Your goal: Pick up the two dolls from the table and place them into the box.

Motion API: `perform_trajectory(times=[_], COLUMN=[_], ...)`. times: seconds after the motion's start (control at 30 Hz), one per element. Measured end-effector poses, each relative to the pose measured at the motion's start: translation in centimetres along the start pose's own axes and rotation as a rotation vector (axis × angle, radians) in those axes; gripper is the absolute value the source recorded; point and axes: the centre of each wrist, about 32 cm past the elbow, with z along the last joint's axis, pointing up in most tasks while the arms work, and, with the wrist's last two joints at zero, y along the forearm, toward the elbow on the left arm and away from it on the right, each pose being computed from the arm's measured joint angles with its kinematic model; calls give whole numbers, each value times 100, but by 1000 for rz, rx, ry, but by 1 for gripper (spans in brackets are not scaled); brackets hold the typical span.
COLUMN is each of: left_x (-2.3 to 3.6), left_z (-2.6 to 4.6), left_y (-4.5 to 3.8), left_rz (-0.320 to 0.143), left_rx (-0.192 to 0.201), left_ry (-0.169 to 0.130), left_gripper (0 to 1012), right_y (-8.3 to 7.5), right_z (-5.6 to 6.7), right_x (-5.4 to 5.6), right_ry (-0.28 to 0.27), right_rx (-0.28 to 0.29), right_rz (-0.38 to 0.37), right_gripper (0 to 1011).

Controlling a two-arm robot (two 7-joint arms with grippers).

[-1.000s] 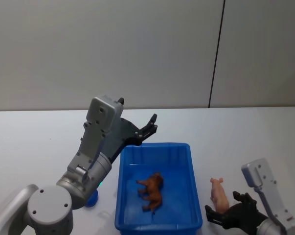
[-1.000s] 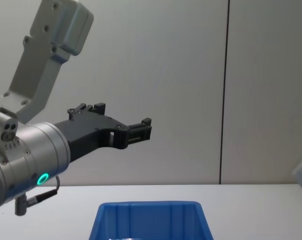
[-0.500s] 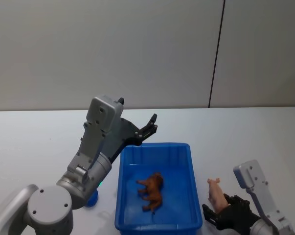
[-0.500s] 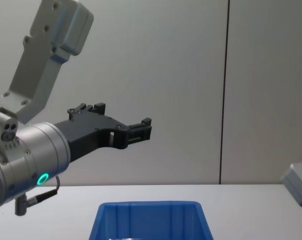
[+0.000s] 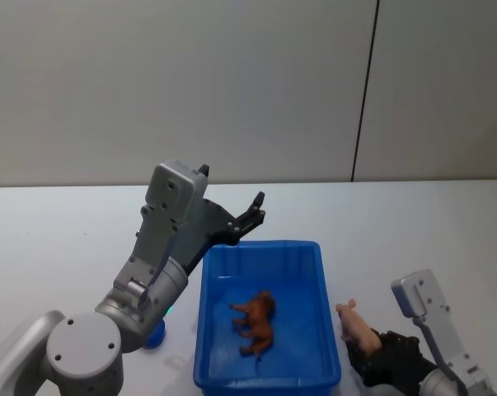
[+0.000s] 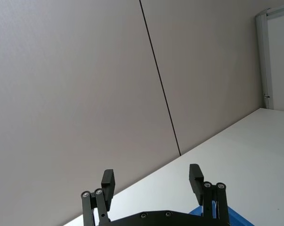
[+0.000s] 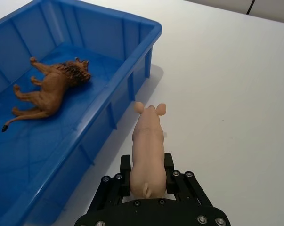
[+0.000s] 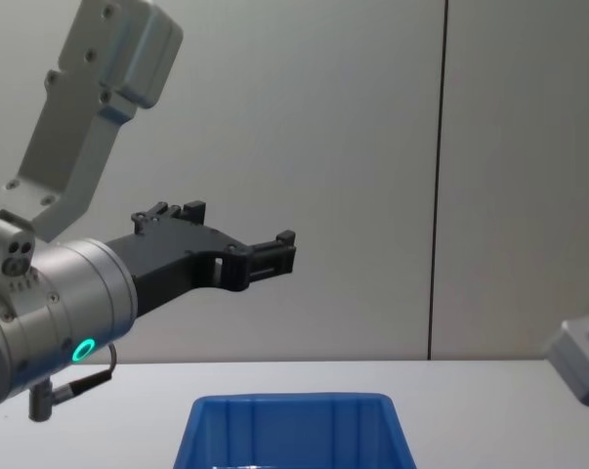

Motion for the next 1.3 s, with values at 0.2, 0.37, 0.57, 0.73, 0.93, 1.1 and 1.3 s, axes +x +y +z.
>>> perform_trajectory(times=[0.2,0.37,0.57,0.73,0.93,1.1,1.3], left_x=[0,0,0,0,0,0,0], left_z=[0,0,0,0,0,0,0], left_y=[0,0,0,0,0,0,0], left_rz=[0,0,0,0,0,0,0], left_rx=[0,0,0,0,0,0,0], left_ry=[0,0,0,0,0,0,0], left_gripper=[1001,1001,1001,1001,1001,1001,1001], right_y=[-21,-47,-77,-90,-87,-67,14], right_z=[11,37,103,185,317,413,579], right_x=[17,41,73,97,125,134,115], right_ry=[-8,-18,-34,-48,-60,-64,-58], right_rx=[36,84,157,224,299,337,361], right_rz=[-28,-57,-80,-73,-30,18,113], right_gripper=[382,382,382,382,382,382,382])
